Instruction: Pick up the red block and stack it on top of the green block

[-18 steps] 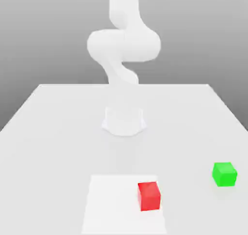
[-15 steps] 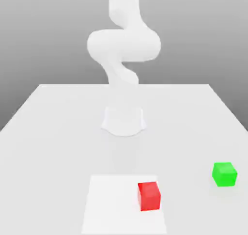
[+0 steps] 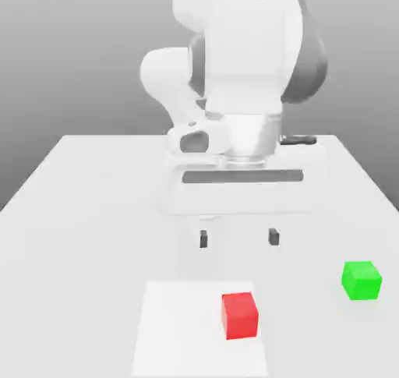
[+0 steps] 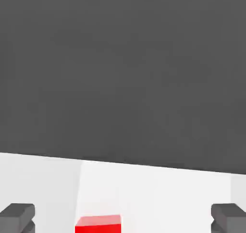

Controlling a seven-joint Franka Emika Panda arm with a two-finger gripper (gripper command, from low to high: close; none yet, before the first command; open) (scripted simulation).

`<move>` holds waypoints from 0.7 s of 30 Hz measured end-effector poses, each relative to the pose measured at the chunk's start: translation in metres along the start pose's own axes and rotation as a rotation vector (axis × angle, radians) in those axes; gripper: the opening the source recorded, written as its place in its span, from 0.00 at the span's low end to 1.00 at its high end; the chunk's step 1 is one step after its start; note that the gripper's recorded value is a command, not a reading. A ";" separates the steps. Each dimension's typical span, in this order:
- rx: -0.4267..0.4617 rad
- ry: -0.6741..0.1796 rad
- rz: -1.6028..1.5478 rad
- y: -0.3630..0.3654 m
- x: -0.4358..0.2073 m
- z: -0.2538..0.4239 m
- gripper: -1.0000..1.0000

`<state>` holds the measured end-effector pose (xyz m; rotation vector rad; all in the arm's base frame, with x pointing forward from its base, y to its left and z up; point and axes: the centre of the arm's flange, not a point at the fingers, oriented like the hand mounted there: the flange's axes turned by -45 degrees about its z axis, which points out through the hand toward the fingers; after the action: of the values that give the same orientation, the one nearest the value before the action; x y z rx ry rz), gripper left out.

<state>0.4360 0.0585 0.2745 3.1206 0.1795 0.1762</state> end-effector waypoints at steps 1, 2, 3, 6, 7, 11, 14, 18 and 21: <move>0.005 -0.033 -0.007 -0.004 -0.009 0.019 0.50; 0.011 -0.066 -0.013 -0.007 -0.019 0.037 0.50; 0.015 -0.089 -0.017 -0.009 -0.026 0.052 0.50; 0.019 -0.108 -0.017 -0.010 -0.034 0.088 0.50; 0.019 -0.110 -0.017 -0.011 -0.036 0.099 0.50; 0.019 -0.111 -0.017 -0.011 -0.039 0.120 0.00; 0.019 -0.111 -0.017 -0.011 -0.039 0.120 0.00; 0.019 -0.111 -0.017 -0.011 -0.037 0.107 0.00; 0.018 -0.111 -0.016 -0.010 -0.034 0.076 0.00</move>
<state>0.4097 0.0645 0.1947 3.1345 0.2060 0.0014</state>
